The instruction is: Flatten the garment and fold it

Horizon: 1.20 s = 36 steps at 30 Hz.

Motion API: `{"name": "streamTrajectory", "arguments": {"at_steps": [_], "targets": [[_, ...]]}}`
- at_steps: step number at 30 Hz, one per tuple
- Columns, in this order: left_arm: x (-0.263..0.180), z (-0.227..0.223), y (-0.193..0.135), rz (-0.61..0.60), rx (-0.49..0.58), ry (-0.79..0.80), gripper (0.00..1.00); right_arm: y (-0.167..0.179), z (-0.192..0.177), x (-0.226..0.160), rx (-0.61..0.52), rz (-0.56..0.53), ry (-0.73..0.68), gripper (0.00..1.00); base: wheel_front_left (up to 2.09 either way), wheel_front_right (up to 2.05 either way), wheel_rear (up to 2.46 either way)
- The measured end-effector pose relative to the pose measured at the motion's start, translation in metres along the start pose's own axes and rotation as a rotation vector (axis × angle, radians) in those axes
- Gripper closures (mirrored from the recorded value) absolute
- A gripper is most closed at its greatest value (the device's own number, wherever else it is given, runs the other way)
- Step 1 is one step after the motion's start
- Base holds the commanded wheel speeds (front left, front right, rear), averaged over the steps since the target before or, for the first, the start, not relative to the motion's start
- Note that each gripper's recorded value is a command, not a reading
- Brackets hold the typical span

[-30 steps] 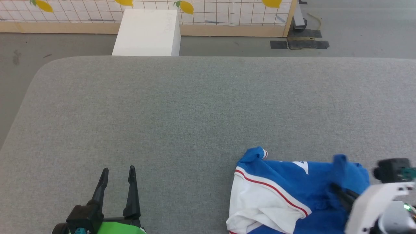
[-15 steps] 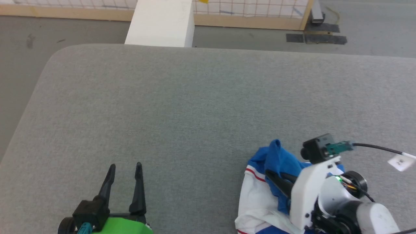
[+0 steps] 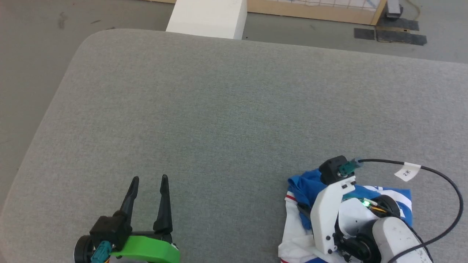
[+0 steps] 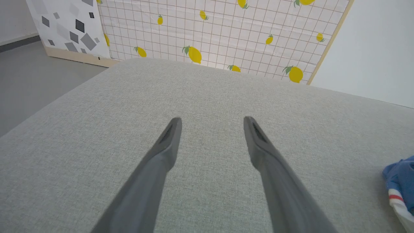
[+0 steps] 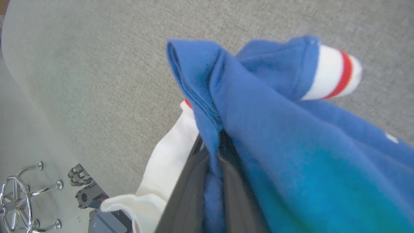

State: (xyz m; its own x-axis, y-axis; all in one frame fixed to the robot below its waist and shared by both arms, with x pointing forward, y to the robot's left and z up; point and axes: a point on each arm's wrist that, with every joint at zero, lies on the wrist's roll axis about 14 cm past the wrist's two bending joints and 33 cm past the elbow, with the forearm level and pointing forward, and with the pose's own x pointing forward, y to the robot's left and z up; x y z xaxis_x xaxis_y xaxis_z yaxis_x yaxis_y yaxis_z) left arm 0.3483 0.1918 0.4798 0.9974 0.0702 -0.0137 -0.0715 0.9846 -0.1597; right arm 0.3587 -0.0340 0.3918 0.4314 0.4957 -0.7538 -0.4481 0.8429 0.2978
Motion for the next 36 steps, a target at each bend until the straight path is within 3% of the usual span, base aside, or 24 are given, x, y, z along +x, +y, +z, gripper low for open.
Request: {"name": "streamTrajectory", "arguments": {"at_steps": [1,2,8,14,19,23,26,30,36], "targets": [[0.0,0.0,0.0,0.002,-0.001,0.002,0.0,0.0,0.0,0.002,-0.008,-0.003,0.004,0.5,0.0,0.0,0.0],[-0.001,-0.001,0.001,0.004,-0.002,0.002,0.0,0.001,0.001,0.002,-0.011,-0.002,0.002,0.0,0.0,0.0,0.0],[0.002,-0.001,-0.004,-0.012,-0.012,0.0,0.0,0.005,0.016,-0.011,-0.023,0.012,-0.057,0.0,0.0,0.0,0.0],[0.005,0.001,-0.014,-0.042,-0.018,-0.009,0.0,-0.008,0.055,-0.054,0.014,-0.009,-0.252,0.0,0.0,0.0,0.0],[0.011,0.006,-0.023,-0.074,-0.022,-0.027,0.0,-0.058,0.07,-0.106,0.049,-0.194,-0.452,0.0,0.0,0.0,0.0],[0.015,0.004,-0.031,-0.102,-0.023,-0.02,0.0,-0.099,0.045,-0.134,0.16,-0.341,-0.519,0.0,0.0,0.0,0.0],[0.016,0.0,-0.035,-0.115,-0.025,-0.009,0.0,-0.114,0.01,-0.138,0.252,-0.4,-0.476,0.0,0.0,0.0,0.0],[0.018,-0.004,-0.039,-0.127,-0.026,0.004,0.0,-0.117,-0.029,-0.13,0.335,-0.407,-0.385,0.0,0.0,0.0,0.0],[0.018,-0.008,-0.04,-0.136,-0.025,0.014,0.0,-0.12,-0.054,-0.115,0.404,-0.399,-0.312,0.0,0.0,0.0,0.0]]}}
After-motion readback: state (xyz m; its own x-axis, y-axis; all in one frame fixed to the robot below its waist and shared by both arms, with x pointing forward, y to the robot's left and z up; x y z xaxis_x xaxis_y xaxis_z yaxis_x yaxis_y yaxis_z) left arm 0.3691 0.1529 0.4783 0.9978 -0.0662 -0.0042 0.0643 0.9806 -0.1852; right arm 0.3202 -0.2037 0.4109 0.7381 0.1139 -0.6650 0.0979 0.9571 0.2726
